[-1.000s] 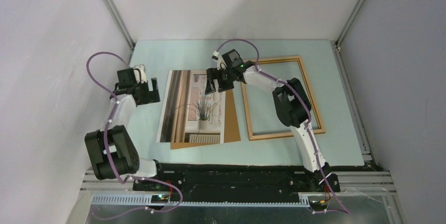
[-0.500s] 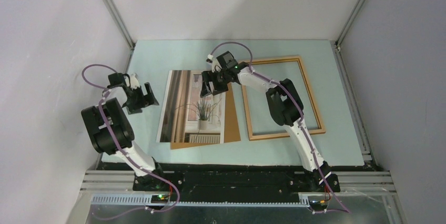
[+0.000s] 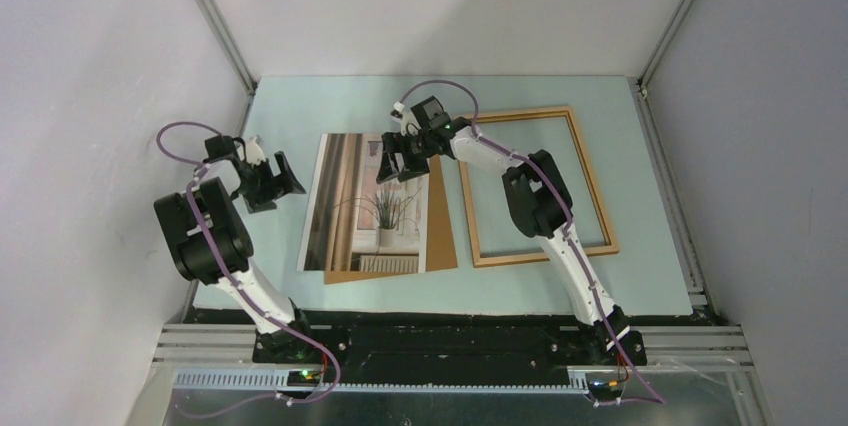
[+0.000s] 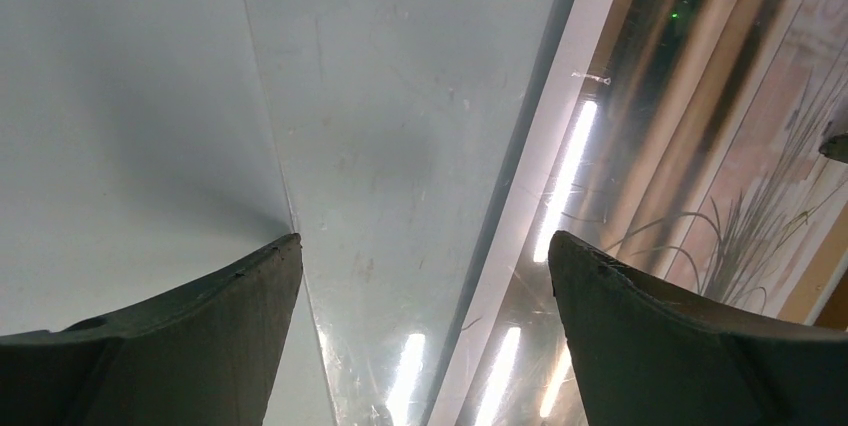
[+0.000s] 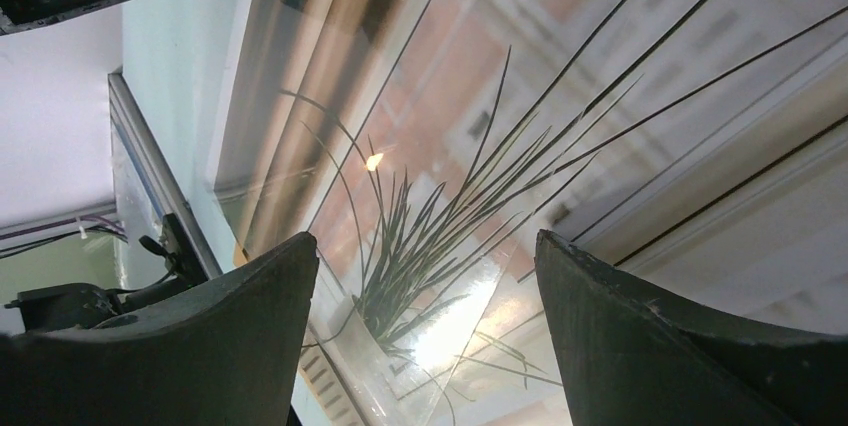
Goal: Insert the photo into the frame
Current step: Pick up the photo frame item at the center of the board.
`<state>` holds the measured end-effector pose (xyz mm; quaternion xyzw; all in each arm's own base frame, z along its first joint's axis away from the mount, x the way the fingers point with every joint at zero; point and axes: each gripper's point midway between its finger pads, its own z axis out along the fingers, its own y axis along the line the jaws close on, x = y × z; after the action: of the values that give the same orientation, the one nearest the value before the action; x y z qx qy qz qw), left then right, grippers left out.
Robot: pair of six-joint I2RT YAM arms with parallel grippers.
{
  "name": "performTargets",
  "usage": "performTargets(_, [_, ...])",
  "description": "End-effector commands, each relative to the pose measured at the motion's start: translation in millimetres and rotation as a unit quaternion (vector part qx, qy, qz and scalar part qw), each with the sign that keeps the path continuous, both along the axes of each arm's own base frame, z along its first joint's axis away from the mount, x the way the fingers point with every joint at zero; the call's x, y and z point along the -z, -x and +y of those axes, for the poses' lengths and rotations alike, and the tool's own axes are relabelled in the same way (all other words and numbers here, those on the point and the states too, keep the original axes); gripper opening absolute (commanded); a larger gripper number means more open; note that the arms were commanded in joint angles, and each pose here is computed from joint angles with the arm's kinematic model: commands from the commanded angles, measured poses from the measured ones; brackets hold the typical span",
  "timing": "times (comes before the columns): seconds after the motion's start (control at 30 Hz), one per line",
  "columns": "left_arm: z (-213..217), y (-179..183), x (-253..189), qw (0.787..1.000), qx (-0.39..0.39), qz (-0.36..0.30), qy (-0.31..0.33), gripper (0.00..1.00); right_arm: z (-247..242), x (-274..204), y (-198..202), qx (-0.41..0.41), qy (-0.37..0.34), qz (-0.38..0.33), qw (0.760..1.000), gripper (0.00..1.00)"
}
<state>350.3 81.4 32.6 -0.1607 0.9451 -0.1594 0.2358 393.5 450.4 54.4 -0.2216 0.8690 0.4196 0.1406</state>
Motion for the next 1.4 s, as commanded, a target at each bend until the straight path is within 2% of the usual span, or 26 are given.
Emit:
performTargets(0.0, [-13,5,12,0.999,-0.001,0.021,0.045,0.98,3,12,5,-0.001,-0.002,0.032,0.999,0.84])
performTargets(0.3, [-27,2,9,0.996,0.014,0.011,0.087,0.98,4,12,11,0.002,-0.033,0.082,0.996,0.83])
performTargets(0.57, [-32,3,9,0.995,0.022,0.007,0.1,0.98,1,-7,10,0.006,-0.096,0.131,0.987,0.82])
performTargets(0.73, [-37,3,7,0.994,0.03,0.003,0.108,0.98,5,-30,16,-0.004,-0.162,0.172,0.972,0.82])
performTargets(1.0, [-41,6,8,0.993,0.039,0.004,0.109,0.98,0,-48,12,0.002,-0.224,0.206,0.953,0.8])
performTargets(1.2, [-45,6,9,0.993,0.044,0.006,0.109,1.0,-7,-48,7,0.009,-0.222,0.21,0.952,0.79])
performTargets(1.37, [-45,6,8,0.993,0.043,0.005,0.106,0.98,-17,-45,-1,0.02,-0.201,0.184,0.962,0.78])
